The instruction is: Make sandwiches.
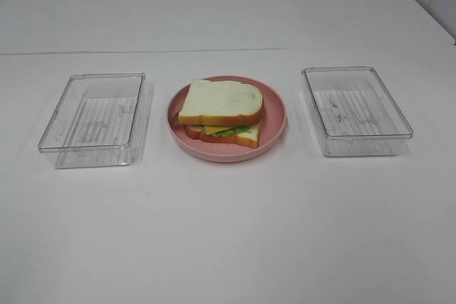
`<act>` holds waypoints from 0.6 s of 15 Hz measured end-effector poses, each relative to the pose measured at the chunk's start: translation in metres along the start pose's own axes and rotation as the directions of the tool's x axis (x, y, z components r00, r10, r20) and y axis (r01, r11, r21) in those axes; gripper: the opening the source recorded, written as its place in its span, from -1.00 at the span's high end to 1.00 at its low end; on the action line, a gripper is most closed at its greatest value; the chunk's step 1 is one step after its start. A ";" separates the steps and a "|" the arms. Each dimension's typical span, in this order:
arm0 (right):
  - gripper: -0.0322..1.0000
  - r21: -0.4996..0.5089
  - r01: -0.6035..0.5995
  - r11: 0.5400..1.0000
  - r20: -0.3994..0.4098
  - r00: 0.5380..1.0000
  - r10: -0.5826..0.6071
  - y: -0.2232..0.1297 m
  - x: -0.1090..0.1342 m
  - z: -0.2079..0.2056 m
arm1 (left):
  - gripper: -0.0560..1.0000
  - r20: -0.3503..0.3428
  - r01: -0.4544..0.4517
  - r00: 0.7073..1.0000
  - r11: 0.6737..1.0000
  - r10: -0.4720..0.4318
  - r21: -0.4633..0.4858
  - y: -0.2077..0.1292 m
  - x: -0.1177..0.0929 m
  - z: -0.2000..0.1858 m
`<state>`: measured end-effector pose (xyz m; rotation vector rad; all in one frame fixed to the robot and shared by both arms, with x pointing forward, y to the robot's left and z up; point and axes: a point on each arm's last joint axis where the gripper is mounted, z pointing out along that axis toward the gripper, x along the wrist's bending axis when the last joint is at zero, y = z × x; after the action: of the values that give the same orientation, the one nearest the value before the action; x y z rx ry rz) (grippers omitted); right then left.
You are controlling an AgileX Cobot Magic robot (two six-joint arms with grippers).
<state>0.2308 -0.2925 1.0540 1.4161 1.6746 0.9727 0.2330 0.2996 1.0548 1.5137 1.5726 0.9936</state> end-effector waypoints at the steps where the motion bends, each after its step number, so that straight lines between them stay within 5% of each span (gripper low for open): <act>1: -0.48 0.000 0.000 1.000 -0.001 1.000 0.000 0.000 0.000 0.000 | -0.80 0.000 0.000 1.000 1.000 0.000 0.000 0.000 0.000 0.000; 9: -0.48 0.001 -0.001 1.000 -0.001 1.000 0.001 0.000 0.000 0.000 | -0.80 0.000 0.000 1.000 1.000 0.000 0.000 0.000 0.000 0.000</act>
<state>0.2309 -0.2924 1.0537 1.4169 1.6757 0.9732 0.2330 0.2996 1.0548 1.5137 1.5726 0.9936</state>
